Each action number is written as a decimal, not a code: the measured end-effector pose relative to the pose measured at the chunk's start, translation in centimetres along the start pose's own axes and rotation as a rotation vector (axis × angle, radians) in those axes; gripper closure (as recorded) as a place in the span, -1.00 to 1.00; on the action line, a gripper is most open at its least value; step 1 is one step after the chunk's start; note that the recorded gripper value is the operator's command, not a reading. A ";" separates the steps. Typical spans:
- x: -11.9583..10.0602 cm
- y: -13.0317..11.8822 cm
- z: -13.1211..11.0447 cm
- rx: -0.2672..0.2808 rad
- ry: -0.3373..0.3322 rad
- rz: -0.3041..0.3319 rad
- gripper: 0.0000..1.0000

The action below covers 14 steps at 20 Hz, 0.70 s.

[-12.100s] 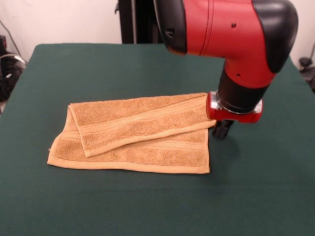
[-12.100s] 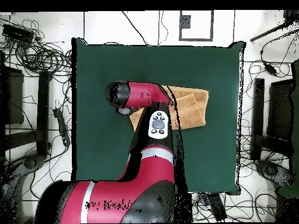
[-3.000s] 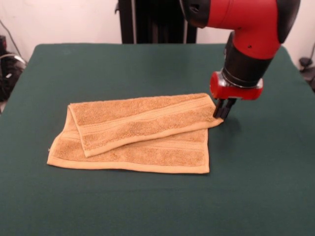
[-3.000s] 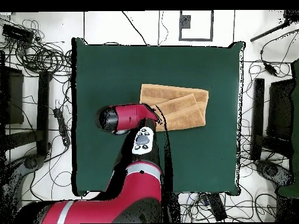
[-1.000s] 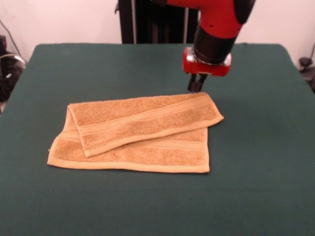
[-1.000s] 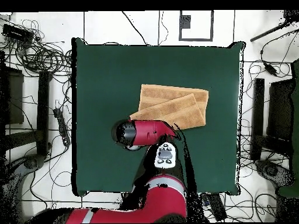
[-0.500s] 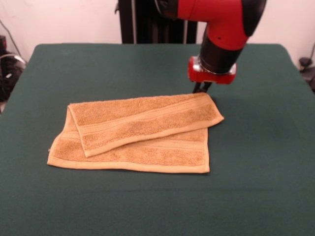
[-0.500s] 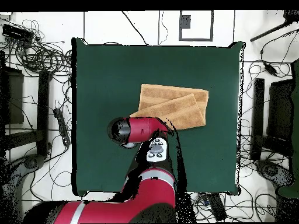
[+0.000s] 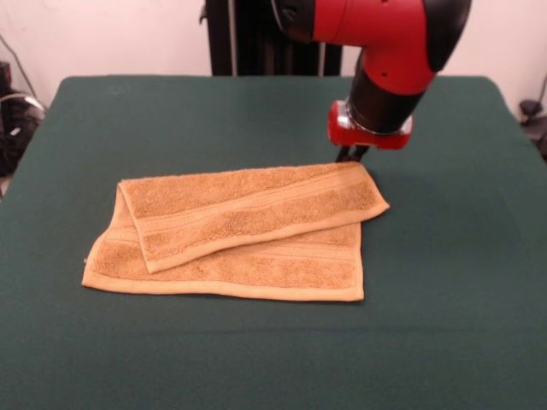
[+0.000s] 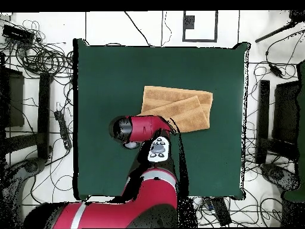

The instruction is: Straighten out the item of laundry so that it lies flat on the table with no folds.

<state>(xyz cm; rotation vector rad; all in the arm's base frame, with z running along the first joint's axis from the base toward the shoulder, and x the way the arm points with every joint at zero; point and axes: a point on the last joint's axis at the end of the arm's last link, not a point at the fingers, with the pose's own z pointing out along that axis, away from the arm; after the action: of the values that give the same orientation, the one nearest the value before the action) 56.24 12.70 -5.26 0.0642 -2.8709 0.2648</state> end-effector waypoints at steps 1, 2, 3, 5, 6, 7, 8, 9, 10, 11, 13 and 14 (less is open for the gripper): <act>-0.1 0.0 0.0 -0.003 0.005 0.005 1.00; -0.1 -0.1 0.0 -0.006 0.008 0.010 1.00; -0.2 -0.1 0.0 -0.010 0.010 0.016 1.00; -0.3 -0.2 0.0 -0.020 0.013 0.030 1.00; -0.3 -0.2 0.0 -0.023 0.014 0.034 1.00; -0.4 -0.2 0.0 -0.026 0.015 0.039 1.00; -0.4 -0.2 0.0 -0.030 0.017 0.044 1.00; -0.5 -0.2 -0.1 -0.034 0.020 0.051 1.00; -0.5 -0.2 -0.1 -0.035 0.023 0.054 1.00; -0.5 -0.2 -0.1 -0.037 0.025 0.057 1.00; -0.6 -0.3 -0.1 -0.037 0.033 0.060 1.00; -0.6 -0.3 -0.1 -0.037 0.039 0.062 1.00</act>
<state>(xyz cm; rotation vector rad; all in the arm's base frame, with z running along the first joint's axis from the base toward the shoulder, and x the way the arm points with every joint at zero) 56.91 12.47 -5.30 -0.0370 -2.8407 0.2220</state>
